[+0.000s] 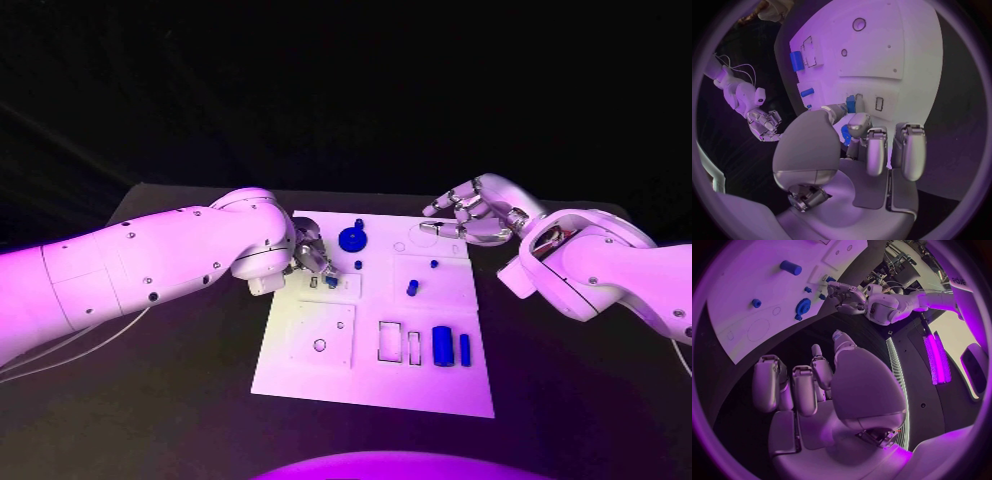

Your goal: Assemble the parts on the task board

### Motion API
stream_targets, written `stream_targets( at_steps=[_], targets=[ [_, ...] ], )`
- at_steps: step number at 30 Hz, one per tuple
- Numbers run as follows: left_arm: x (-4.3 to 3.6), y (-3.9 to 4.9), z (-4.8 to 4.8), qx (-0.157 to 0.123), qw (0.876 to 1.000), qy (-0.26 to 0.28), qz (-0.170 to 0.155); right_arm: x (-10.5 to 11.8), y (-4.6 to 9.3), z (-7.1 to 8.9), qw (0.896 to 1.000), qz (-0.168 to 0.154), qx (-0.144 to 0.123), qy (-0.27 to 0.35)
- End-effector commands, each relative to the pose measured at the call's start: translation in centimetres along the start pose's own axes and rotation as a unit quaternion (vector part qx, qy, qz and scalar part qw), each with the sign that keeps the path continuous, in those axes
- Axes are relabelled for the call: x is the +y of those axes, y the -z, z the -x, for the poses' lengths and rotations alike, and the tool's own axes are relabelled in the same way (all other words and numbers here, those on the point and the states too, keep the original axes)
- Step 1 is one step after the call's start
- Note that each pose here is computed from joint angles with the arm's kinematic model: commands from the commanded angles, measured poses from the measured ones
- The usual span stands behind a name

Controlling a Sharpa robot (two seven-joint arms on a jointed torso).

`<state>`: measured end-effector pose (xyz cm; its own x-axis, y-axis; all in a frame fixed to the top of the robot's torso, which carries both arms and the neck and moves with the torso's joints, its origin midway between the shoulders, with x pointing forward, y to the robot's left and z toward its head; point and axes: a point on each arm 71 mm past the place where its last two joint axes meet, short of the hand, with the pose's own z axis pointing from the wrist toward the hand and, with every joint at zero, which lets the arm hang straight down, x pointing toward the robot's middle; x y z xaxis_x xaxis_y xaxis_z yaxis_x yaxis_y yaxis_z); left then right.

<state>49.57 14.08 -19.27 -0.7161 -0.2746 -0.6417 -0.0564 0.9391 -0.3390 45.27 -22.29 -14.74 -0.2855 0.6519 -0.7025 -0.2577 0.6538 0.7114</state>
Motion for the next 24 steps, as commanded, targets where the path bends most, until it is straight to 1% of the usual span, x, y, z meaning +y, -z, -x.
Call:
stream_targets(
  at_steps=[1,6,12,24],
  targets=[
    [0.08,-0.02,-0.06,-0.039,0.999,-0.004,0.006,0.0,0.1,-0.1,1.000,0.004,0.006,0.004],
    [0.24,-0.25,-0.62,-0.050,0.999,-0.018,0.007,0.0,0.1,-0.1,1.000,0.004,0.007,0.004],
    [0.29,-0.38,-0.90,-0.060,0.998,-0.031,0.007,0.0,0.1,-0.1,1.000,0.004,0.007,0.005],
    [0.35,-0.30,-1.19,-0.056,0.998,-0.041,0.008,0.0,0.1,-0.2,1.000,0.003,0.008,0.004]
  ],
)
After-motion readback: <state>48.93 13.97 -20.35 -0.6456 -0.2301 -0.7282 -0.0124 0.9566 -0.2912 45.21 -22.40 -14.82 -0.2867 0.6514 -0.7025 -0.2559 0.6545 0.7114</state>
